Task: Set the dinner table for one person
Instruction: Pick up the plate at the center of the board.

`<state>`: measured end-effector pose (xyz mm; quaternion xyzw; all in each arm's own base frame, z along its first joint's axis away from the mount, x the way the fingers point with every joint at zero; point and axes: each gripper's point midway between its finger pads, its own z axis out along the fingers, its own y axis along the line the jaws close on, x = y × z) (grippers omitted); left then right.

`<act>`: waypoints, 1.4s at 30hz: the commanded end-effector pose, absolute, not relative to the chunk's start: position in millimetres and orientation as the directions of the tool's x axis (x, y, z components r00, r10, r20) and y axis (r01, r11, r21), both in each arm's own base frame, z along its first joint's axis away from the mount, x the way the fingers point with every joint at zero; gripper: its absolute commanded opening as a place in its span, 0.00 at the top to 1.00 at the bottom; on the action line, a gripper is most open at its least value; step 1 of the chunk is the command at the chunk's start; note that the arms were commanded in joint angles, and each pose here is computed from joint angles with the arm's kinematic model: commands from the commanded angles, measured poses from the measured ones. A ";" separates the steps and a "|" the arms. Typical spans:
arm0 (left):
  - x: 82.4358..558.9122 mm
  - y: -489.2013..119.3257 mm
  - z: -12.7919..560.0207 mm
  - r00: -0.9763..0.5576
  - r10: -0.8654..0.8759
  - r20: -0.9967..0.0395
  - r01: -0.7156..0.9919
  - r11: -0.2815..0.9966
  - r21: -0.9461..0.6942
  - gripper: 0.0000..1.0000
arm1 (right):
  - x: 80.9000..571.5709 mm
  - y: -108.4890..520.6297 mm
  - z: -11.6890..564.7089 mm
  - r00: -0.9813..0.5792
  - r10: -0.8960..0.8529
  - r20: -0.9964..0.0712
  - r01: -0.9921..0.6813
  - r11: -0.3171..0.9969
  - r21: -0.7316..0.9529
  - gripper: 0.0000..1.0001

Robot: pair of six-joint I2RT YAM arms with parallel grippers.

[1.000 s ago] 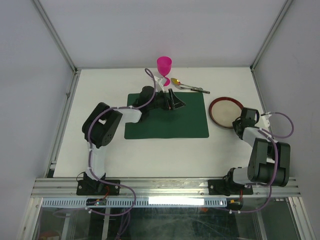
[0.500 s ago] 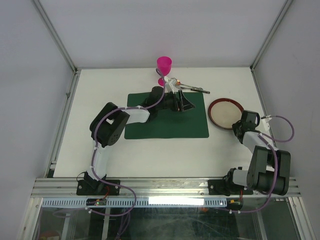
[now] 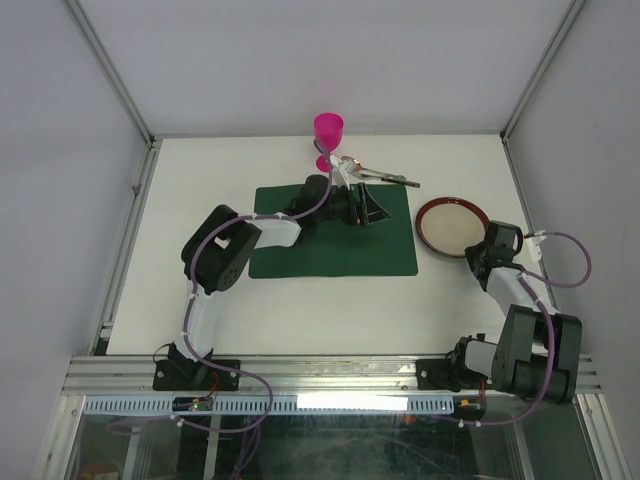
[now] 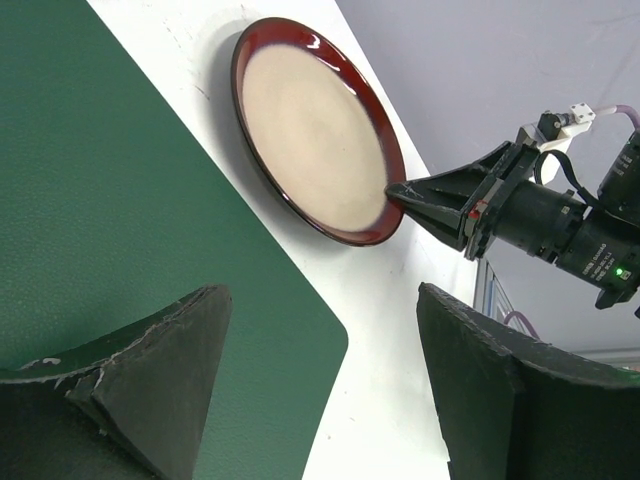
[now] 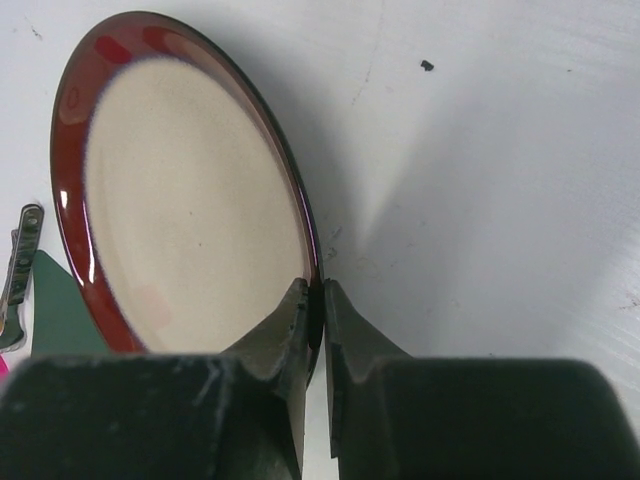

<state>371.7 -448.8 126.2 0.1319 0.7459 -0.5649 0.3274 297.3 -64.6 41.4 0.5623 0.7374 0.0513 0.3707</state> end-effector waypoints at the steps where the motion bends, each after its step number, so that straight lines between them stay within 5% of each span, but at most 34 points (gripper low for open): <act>1: 366.5 -451.3 139.6 -0.723 -0.177 -0.668 0.607 0.299 -0.736 0.23 | 310.8 -57.1 59.2 -0.091 0.873 -0.479 0.725 0.388 0.569 1.00; 42: 361.4 -443.7 56.4 -0.791 -0.174 -0.587 0.500 0.371 -0.783 0.27 | 316.4 -32.8 76.7 -0.174 0.875 -0.452 0.614 0.455 0.645 1.00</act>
